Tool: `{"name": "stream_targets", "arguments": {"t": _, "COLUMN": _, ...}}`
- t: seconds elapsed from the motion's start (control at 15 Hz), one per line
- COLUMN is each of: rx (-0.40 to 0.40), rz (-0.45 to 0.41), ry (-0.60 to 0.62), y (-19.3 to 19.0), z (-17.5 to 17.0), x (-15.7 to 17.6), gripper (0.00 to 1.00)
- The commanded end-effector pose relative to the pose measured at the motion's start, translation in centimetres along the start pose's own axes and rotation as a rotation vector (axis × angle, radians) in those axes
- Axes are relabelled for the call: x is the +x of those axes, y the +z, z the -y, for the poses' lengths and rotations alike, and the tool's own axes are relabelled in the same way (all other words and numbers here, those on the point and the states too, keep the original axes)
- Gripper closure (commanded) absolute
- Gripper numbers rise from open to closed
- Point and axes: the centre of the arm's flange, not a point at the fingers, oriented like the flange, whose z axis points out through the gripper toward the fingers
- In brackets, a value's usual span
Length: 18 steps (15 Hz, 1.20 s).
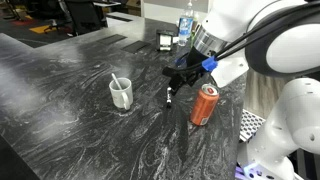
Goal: Put the marker in the cup
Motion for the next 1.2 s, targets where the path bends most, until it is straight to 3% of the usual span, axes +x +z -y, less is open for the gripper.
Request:
{"name": "stream_targets", "arguments": {"t": 0.0, "rx": -0.002, "rz": 0.004, "ry": 0.001, "y": 0.2, "z": -0.1, "x": -0.1, "gripper": 0.0}}
{"name": "stream_targets", "arguments": {"t": 0.27, "rx": -0.004, "rz": 0.007, "ry": 0.001, "y": 0.3, "z": -0.1, "x": -0.1, "gripper": 0.0}}
{"name": "stream_targets", "arguments": {"t": 0.47, "rx": -0.013, "rz": 0.033, "ry": 0.067, "y": -0.5, "z": 0.0, "x": 1.1, "gripper": 0.0}}
{"name": "stream_targets", "arguments": {"t": 0.87, "rx": -0.068, "rz": 0.077, "ry": 0.322, "y": -0.6, "z": -0.6, "x": 4.5, "gripper": 0.0}}
{"name": "stream_targets", "arguments": {"t": 1.13, "rx": -0.091, "rz": 0.105, "ry": 0.494, "y": 1.8, "z": -0.4, "x": 6.6, "gripper": 0.0}}
